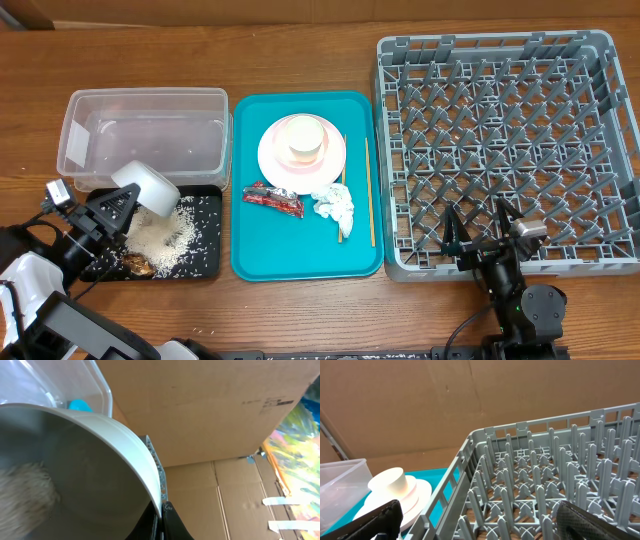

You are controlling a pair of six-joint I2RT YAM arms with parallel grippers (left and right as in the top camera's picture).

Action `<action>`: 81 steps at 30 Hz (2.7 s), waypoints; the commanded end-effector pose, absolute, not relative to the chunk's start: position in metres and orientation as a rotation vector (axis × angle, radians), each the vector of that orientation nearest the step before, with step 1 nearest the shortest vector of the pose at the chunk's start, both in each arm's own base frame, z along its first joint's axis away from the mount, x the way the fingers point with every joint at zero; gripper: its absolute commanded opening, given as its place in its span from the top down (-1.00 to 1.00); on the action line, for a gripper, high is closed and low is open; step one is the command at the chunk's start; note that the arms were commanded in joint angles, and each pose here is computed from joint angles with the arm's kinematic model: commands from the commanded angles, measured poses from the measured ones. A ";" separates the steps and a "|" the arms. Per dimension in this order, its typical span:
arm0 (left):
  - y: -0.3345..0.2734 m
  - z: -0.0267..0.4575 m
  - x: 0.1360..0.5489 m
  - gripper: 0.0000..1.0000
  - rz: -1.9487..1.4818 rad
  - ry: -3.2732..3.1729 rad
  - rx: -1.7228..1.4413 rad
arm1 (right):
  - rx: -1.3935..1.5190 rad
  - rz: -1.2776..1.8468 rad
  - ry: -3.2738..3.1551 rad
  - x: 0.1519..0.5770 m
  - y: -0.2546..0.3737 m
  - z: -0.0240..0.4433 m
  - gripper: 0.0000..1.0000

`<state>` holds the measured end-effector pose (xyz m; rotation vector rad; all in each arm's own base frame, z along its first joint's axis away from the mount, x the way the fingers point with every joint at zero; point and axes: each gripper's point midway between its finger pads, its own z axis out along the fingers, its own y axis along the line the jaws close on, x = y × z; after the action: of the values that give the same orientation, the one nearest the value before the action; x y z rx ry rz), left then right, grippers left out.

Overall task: Sort waste into correct bins and load items into the dishwasher
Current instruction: 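Tilt the bowl with left gripper to dump rice onto black tray, then return the bowl to teal tray and reach for red wrapper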

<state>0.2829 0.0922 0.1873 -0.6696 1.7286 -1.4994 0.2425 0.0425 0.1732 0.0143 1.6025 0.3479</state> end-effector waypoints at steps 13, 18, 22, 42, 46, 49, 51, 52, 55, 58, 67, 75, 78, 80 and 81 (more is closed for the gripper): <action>0.091 0.195 0.279 0.92 -1.555 1.667 -0.687 | 0.015 0.341 1.596 0.243 0.042 0.172 -1.00; 0.090 0.195 0.279 0.92 -1.569 1.664 -0.706 | 0.015 0.342 1.596 0.243 0.042 0.172 -1.00; 0.090 0.195 0.278 0.92 -1.572 1.664 -0.710 | 0.015 0.341 1.596 0.243 0.042 0.172 -1.00; 0.030 0.188 0.269 0.92 -1.414 2.086 -0.702 | 0.015 0.341 1.596 0.243 0.042 0.172 -1.00; 0.007 0.189 0.267 0.92 -1.314 2.235 -0.636 | 0.015 0.341 1.596 0.243 0.042 0.172 -1.00; -0.017 0.180 0.263 0.92 -1.189 2.388 -0.590 | 0.015 0.342 1.596 0.243 0.042 0.172 -1.00; -0.028 0.173 0.261 0.92 -1.118 2.466 -0.562 | 0.015 0.342 1.596 0.243 0.042 0.172 -1.00; -0.042 0.167 0.259 0.92 -1.067 2.534 -0.525 | 0.015 0.341 1.596 0.243 0.042 0.172 -1.00; -0.067 0.158 0.256 0.92 -0.992 2.633 -0.439 | 0.015 0.342 1.596 0.243 0.042 0.172 -1.00; -0.088 0.144 0.251 0.92 -0.845 2.735 -0.368 | 0.015 0.341 1.596 0.243 0.042 0.172 -1.00; -0.139 0.112 0.237 0.92 -0.477 2.862 -0.191 | 0.015 0.341 1.596 0.243 0.042 0.172 -1.00; -0.174 0.075 0.227 0.92 -0.336 2.944 -0.025 | 0.015 0.342 1.596 0.243 0.042 0.172 -1.00; -0.174 0.064 0.224 0.92 -0.296 2.982 -0.011 | 0.015 0.341 1.596 0.243 0.042 0.172 -1.00; -0.174 0.061 0.222 0.83 -0.289 2.995 -0.012 | 0.015 0.341 1.596 0.243 0.042 0.172 -1.00; -0.174 0.061 0.222 0.69 -0.287 2.998 -0.011 | 0.015 0.341 1.596 0.243 0.042 0.172 -1.00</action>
<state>0.2148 -0.1749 0.0583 0.0206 3.0180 -0.3251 0.2425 0.0425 0.1733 0.0146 1.6021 0.3482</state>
